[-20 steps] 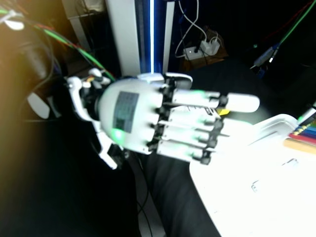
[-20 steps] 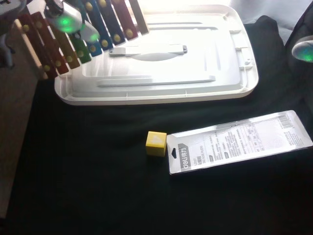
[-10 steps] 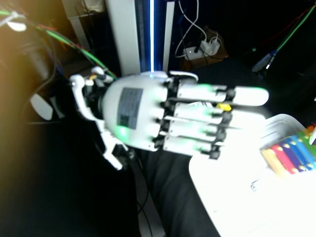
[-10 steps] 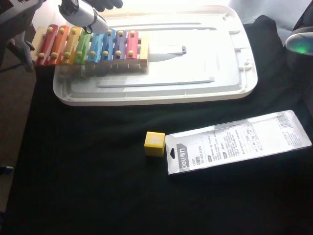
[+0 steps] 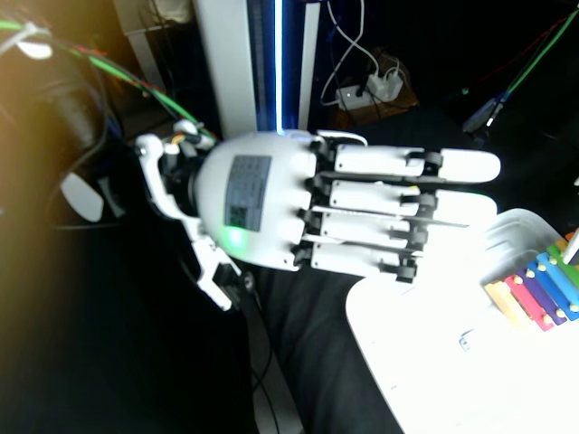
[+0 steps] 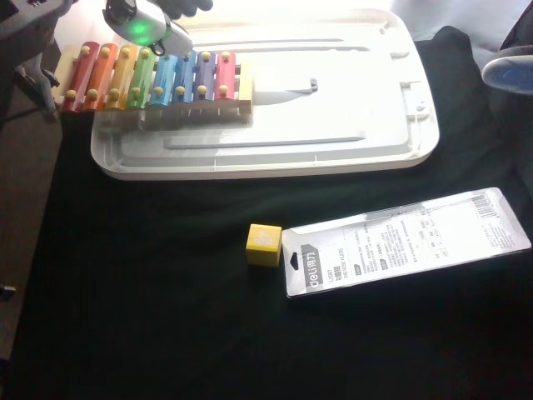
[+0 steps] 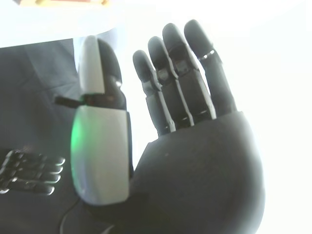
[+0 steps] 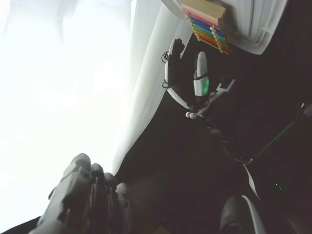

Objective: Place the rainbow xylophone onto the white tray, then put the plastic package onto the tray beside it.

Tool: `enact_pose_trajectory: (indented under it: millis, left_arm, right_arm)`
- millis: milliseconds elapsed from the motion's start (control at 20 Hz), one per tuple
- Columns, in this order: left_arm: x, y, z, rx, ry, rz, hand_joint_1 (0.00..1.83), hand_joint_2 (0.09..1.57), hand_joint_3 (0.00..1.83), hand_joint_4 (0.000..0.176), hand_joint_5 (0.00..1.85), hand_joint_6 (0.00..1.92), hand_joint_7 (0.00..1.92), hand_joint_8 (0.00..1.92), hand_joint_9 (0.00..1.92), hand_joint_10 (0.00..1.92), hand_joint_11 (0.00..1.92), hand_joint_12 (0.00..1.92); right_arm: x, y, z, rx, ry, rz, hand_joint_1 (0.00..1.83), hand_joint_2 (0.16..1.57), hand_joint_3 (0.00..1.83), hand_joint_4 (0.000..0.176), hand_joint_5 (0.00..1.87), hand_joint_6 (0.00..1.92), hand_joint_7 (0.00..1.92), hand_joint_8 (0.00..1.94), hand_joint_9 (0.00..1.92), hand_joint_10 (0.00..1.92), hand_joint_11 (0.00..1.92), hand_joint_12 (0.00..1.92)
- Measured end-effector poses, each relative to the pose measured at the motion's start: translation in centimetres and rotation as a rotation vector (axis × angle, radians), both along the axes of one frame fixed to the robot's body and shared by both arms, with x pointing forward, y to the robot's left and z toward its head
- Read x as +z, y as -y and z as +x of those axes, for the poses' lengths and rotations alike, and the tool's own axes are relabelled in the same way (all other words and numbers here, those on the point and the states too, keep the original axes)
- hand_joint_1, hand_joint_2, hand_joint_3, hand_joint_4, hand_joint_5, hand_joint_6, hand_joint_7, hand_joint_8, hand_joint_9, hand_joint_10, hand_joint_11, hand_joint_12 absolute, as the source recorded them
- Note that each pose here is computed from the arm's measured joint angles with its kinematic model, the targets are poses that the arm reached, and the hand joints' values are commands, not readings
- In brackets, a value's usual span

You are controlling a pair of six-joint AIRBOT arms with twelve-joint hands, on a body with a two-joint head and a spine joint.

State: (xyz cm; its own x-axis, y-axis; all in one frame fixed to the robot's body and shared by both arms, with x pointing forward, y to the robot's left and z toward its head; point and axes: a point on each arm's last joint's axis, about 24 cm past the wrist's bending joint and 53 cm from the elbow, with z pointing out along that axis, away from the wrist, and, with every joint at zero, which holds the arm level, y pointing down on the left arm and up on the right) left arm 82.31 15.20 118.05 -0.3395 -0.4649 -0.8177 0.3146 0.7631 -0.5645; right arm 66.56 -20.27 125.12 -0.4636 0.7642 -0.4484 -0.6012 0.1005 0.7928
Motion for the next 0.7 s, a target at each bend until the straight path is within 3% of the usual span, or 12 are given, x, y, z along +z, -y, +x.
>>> enact_pose_trajectory:
  millis: [100, 250, 350, 400, 450, 500, 550, 600, 700]
  left_arm:
    - [0.8, 0.1, -0.6, -0.021, 0.022, -0.015, 1.08, 1.05, 0.00, 0.000, 0.56, 0.00, 0.62, 0.00, 0.61, 0.00, 0.02, 1.09]
    - [2.4, 0.2, -2.1, -0.065, 0.065, -0.033, 1.00, 0.98, 0.00, 0.000, 0.45, 0.00, 0.56, 0.00, 0.59, 0.00, 0.15, 0.89]
    - [3.3, 0.1, -3.0, -0.085, 0.088, -0.037, 0.97, 0.95, 0.00, 0.000, 0.29, 0.00, 0.45, 0.00, 0.44, 0.00, 0.10, 0.77]
    - [3.7, 0.1, -3.6, -0.098, 0.103, -0.033, 0.96, 0.92, 0.00, 0.005, 0.25, 0.00, 0.42, 0.00, 0.39, 0.00, 0.02, 0.80]
    - [4.1, 0.0, -4.1, -0.107, 0.117, -0.026, 0.92, 0.92, 0.00, 0.030, 0.18, 0.00, 0.33, 0.00, 0.32, 0.00, 0.00, 0.73]
    - [4.7, -0.1, -4.8, -0.119, 0.133, -0.021, 0.88, 0.90, 0.00, 0.036, 0.14, 0.00, 0.29, 0.00, 0.28, 0.00, 0.00, 0.67]
    - [5.5, -0.1, -5.7, -0.136, 0.159, -0.013, 0.88, 0.89, 0.00, 0.049, 0.12, 0.00, 0.28, 0.00, 0.25, 0.00, 0.00, 0.58]
    - [5.9, -0.1, -6.2, -0.144, 0.175, -0.008, 0.86, 0.88, 0.00, 0.051, 0.11, 0.00, 0.28, 0.00, 0.25, 0.00, 0.01, 0.52]
    - [7.0, -0.6, -7.4, -0.158, 0.205, -0.012, 0.83, 0.87, 0.00, 0.091, 0.12, 0.01, 0.25, 0.00, 0.20, 0.00, 0.00, 0.44]
  right_arm:
    - [-0.1, -0.3, -0.2, 0.010, -0.005, 0.003, 0.83, 0.88, 0.03, 0.081, 0.01, 0.05, 0.03, 0.01, 0.00, 0.00, 0.00, 0.00]
    - [-0.4, -1.1, -0.7, 0.040, -0.010, -0.008, 0.83, 0.88, 0.02, 0.093, 0.04, 0.07, 0.06, 0.02, 0.00, 0.00, 0.00, 0.00]
    - [-0.6, -1.5, -1.0, 0.065, -0.020, -0.011, 0.79, 0.88, 0.02, 0.097, 0.04, 0.07, 0.06, 0.01, 0.00, 0.00, 0.00, 0.00]
    - [-0.7, -1.7, -1.2, 0.078, -0.025, -0.015, 0.79, 0.88, 0.01, 0.103, 0.03, 0.07, 0.05, 0.01, 0.00, 0.00, 0.00, 0.00]
    - [-0.9, -2.0, -1.4, 0.091, -0.029, -0.018, 0.80, 0.86, 0.00, 0.122, 0.04, 0.08, 0.04, 0.00, 0.00, 0.00, 0.00, 0.00]
    - [-1.0, -2.3, -1.7, 0.105, -0.029, -0.028, 0.83, 0.84, 0.00, 0.115, 0.05, 0.08, 0.05, 0.01, 0.00, 0.00, 0.00, 0.00]
    - [-1.0, -2.5, -2.0, 0.114, -0.034, -0.031, 0.82, 0.85, 0.00, 0.123, 0.04, 0.08, 0.07, 0.01, 0.00, 0.00, 0.00, 0.00]
    - [-1.0, -2.7, -2.3, 0.122, -0.031, -0.038, 0.83, 0.87, 0.01, 0.113, 0.04, 0.08, 0.07, 0.01, 0.00, 0.00, 0.00, 0.00]
    - [-0.7, -2.7, -2.9, 0.136, -0.025, -0.052, 0.81, 0.85, 0.00, 0.114, 0.03, 0.08, 0.07, 0.01, 0.00, 0.00, 0.00, 0.00]
